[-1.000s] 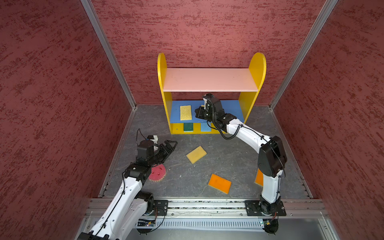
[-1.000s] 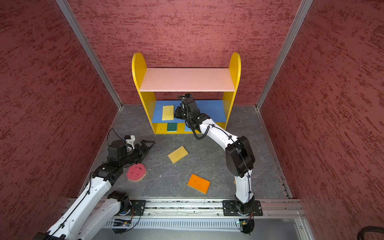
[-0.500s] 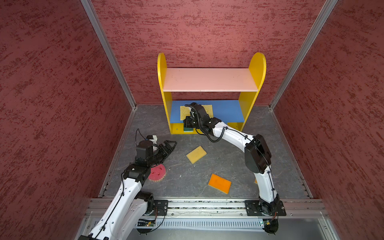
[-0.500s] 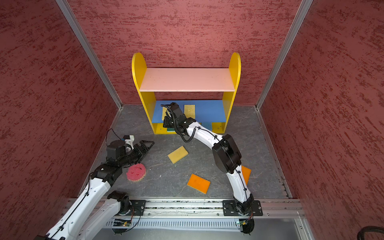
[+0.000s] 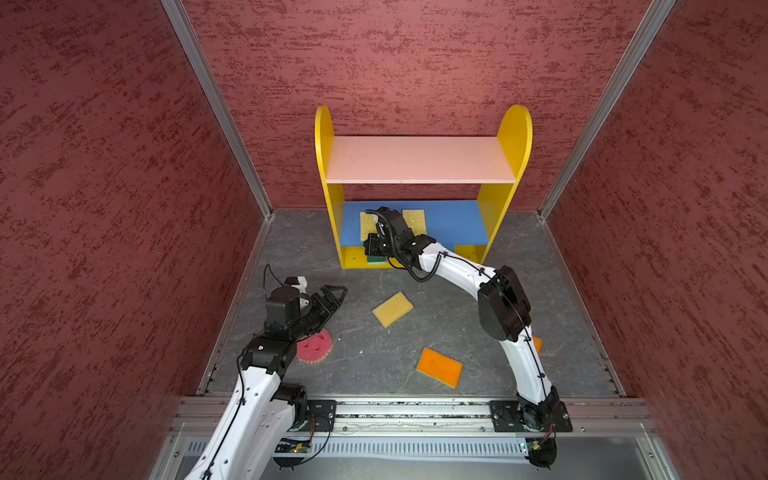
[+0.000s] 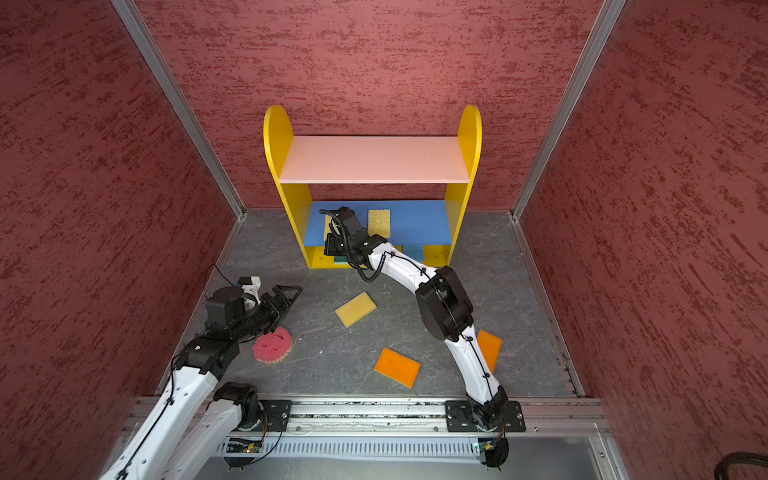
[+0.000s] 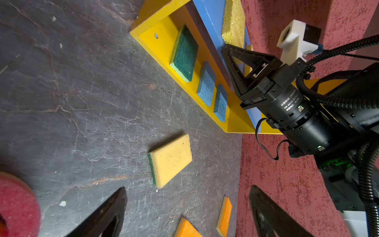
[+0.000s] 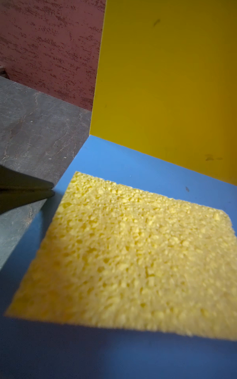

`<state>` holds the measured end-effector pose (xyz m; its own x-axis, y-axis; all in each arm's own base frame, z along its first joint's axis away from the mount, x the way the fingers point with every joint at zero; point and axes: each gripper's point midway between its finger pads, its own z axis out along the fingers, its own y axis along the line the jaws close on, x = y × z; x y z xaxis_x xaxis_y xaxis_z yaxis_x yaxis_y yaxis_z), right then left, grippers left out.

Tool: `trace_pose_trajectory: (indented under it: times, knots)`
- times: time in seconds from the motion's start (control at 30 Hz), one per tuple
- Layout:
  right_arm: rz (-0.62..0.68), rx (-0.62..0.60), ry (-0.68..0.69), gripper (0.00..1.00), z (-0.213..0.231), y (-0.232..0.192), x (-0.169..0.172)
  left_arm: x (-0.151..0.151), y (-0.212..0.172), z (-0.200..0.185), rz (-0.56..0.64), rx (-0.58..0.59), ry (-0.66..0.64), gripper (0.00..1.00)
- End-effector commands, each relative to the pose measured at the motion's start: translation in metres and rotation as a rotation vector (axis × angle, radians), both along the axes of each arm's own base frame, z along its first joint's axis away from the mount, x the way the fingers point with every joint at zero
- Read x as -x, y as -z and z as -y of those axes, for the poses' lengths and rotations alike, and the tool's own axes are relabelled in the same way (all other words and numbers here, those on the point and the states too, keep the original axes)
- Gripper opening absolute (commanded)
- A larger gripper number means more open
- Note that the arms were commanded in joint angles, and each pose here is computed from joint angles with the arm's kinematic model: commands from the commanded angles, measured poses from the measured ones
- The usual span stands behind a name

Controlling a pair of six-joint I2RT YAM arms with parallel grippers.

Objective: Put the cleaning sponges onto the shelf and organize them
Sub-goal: 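Move the right gripper along the shelf board toward the first yellow sponge, then withdraw the right gripper from the shelf and lower it to the orange sponge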

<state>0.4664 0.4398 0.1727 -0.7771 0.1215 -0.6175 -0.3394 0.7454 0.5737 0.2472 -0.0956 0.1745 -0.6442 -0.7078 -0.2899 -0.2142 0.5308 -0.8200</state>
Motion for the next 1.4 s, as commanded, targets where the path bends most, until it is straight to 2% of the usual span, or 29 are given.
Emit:
trace_pose_trajectory:
  times: [0.0,1.1,1.23,1.37]
  knots:
    - [0.006,-0.011,0.007,0.00,-0.003,-0.003,-0.006,0.002,0.002,0.000,0.005,-0.007,0.013,0.93]
    - [-0.006,0.001,-0.001,0.00,-0.011,0.009,-0.018,0.006,0.004,-0.003,0.000,0.011,0.013,0.93]
    - [0.019,-0.026,-0.024,0.00,-0.010,-0.010,-0.010,0.006,0.001,-0.003,0.004,0.012,0.011,0.93]
    - [0.177,-0.084,-0.047,0.00,0.008,-0.079,0.014,0.007,-0.002,-0.003,0.012,0.009,0.015,0.93]
